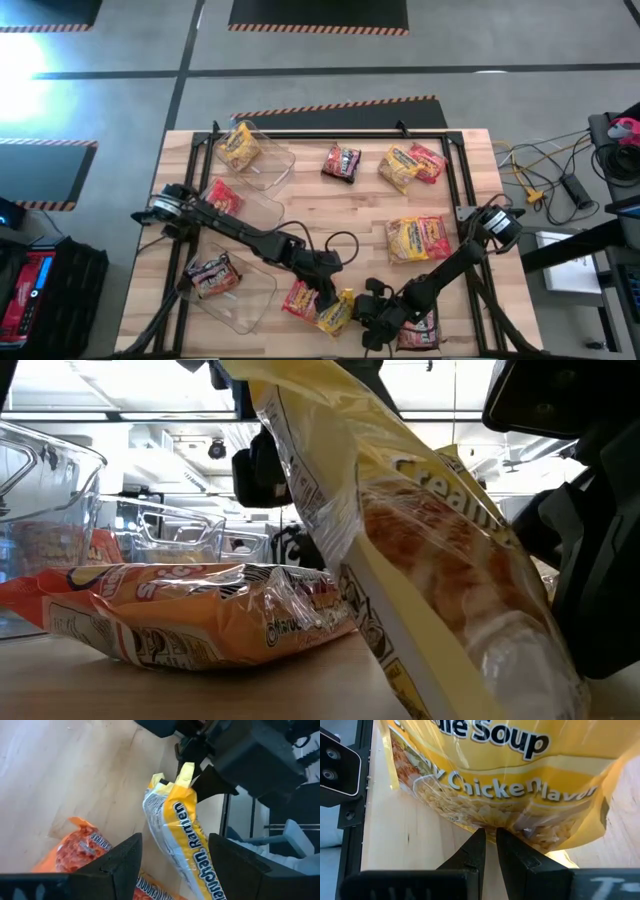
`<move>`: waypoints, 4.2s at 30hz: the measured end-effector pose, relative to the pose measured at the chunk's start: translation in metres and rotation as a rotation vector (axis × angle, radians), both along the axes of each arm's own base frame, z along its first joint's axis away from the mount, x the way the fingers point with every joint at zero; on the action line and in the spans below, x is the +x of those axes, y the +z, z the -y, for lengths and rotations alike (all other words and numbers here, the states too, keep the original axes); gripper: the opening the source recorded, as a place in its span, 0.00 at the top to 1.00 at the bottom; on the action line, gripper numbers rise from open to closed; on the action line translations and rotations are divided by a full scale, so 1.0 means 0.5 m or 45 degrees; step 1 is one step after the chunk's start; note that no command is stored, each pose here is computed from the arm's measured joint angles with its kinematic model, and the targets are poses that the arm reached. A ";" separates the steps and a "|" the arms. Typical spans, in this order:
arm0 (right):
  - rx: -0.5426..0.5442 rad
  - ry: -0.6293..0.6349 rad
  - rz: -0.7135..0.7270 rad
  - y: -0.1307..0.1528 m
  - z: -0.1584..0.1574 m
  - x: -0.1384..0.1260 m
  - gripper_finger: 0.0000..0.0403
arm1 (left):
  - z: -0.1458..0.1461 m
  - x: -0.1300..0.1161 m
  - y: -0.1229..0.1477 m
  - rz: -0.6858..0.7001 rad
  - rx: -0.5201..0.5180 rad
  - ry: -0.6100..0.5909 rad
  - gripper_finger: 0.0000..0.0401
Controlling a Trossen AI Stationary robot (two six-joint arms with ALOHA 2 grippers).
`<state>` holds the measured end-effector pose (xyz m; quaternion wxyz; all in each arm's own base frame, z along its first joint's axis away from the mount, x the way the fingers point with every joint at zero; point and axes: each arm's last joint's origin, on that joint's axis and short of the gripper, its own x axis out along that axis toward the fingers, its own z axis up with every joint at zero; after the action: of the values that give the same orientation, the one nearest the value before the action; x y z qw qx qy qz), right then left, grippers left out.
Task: Sort Maruchan noodles
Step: Put the yellow noodles pack into the top transparent bin
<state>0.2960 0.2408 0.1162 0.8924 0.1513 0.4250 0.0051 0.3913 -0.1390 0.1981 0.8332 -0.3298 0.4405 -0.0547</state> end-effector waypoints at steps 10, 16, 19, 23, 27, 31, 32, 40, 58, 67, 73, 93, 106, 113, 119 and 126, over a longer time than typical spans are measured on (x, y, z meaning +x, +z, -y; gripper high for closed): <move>-0.047 0.004 0.017 0.000 0.003 0.001 0.89 | 0.002 0.000 0.000 -0.037 -0.088 0.092 0.47; -0.094 0.015 0.032 0.000 0.008 0.005 0.89 | 0.007 0.004 -0.012 -0.055 -0.123 0.124 0.47; -0.116 0.020 0.037 -0.001 0.012 0.007 0.89 | 0.009 0.002 -0.023 -0.094 -0.139 0.134 0.47; -0.136 0.036 0.041 -0.001 0.015 0.010 0.89 | 0.013 0.006 -0.041 -0.141 -0.182 0.143 0.47; -0.151 0.039 0.048 0.000 0.016 0.010 0.89 | 0.016 0.012 -0.056 -0.170 -0.204 0.127 0.47; -0.156 0.039 0.047 -0.001 0.016 0.010 0.89 | 0.017 0.013 -0.056 -0.181 -0.221 0.140 0.49; -0.158 0.040 0.046 -0.001 0.016 0.010 0.89 | 0.017 0.012 -0.056 -0.182 -0.222 0.140 0.50; -0.183 0.045 0.007 0.003 0.022 0.005 0.89 | 0.016 0.012 -0.057 -0.196 -0.236 0.148 0.67; -0.194 0.022 -0.056 0.128 0.064 -0.045 0.67 | -0.010 0.016 -0.032 -0.090 -0.147 0.087 0.71; -0.303 -0.085 -0.158 0.184 0.110 -0.097 0.67 | -0.127 0.014 0.042 0.052 0.010 0.081 0.71; -0.537 -0.236 -0.113 0.225 0.169 -0.129 0.67 | -0.254 -0.015 0.121 0.173 0.158 0.137 0.71; -0.378 -0.537 0.168 0.187 0.429 -0.250 0.69 | -0.628 -0.367 0.267 -0.285 0.631 0.838 0.71; -0.322 -0.473 0.222 0.153 0.434 -0.262 0.69 | -0.711 -0.403 0.176 -0.690 0.577 0.723 0.71; -0.327 -0.469 0.214 0.151 0.434 -0.262 0.69 | -0.743 -0.379 0.106 -0.857 0.563 0.598 0.71; -0.334 -0.470 0.205 0.149 0.434 -0.263 0.70 | -0.755 -0.374 0.075 -0.941 0.553 0.548 0.71; -0.343 -0.467 0.184 0.147 0.435 -0.265 0.68 | -0.759 -0.374 0.078 -0.930 0.568 0.588 0.68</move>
<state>0.1636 0.0234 0.1895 0.9187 0.1049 0.3223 -0.2029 0.2041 0.2405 0.2369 0.6649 -0.2298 0.6203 0.3469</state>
